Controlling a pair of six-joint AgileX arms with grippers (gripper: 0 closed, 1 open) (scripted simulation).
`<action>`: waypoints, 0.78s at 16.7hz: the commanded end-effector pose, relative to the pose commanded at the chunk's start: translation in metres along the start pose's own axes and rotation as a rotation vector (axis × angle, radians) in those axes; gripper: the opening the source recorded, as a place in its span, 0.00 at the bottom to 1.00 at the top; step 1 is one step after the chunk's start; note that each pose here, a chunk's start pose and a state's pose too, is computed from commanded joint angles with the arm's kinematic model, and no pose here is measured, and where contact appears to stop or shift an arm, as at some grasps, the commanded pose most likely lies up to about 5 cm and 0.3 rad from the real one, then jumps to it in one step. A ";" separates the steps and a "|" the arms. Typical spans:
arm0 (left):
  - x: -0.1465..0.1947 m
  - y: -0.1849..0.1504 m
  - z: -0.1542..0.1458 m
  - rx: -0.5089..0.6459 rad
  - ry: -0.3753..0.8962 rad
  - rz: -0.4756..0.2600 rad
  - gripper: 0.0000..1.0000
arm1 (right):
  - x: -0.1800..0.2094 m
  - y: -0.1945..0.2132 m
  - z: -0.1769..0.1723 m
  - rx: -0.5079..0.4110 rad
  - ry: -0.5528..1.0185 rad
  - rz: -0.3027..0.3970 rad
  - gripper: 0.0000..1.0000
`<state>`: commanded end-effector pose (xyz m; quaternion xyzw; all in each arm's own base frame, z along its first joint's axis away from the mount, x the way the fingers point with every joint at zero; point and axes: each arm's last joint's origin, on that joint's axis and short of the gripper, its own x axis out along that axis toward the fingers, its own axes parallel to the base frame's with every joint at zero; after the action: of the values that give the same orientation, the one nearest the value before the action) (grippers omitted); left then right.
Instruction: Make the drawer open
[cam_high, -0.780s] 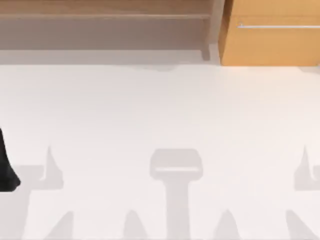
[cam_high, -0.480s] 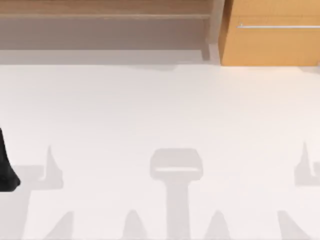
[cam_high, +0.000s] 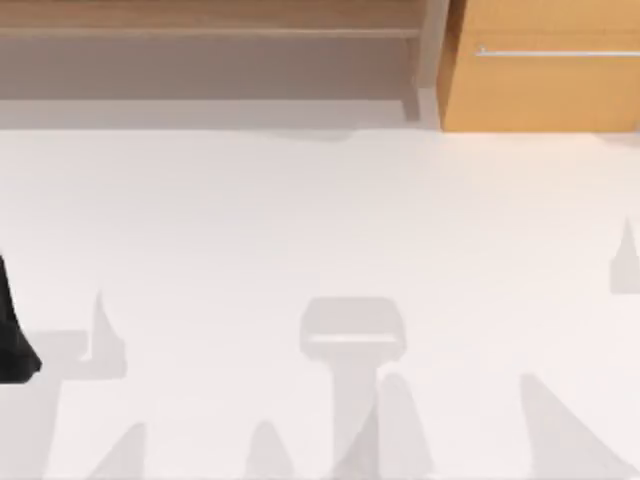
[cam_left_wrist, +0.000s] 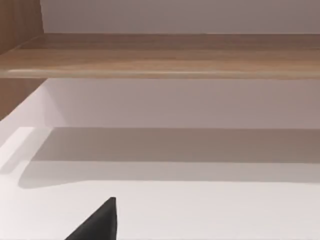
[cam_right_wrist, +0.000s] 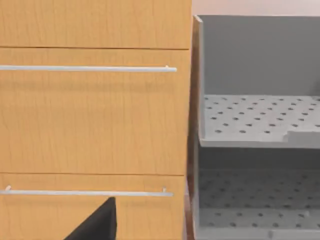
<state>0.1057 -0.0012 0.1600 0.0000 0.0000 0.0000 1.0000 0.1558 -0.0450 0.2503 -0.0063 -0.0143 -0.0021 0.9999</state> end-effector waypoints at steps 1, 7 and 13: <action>0.000 0.000 0.000 0.000 0.000 0.000 1.00 | 0.011 -0.010 0.006 0.001 0.006 -0.001 1.00; 0.000 0.000 0.000 0.000 0.000 0.000 1.00 | 0.065 -0.083 0.016 0.014 0.031 0.002 1.00; 0.000 0.000 0.000 0.000 0.000 0.000 1.00 | 0.076 -0.107 0.014 0.013 0.029 0.004 1.00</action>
<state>0.1057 -0.0012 0.1600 0.0000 0.0000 0.0000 1.0000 0.2310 -0.1523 0.2683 0.0000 0.0000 0.0000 1.0000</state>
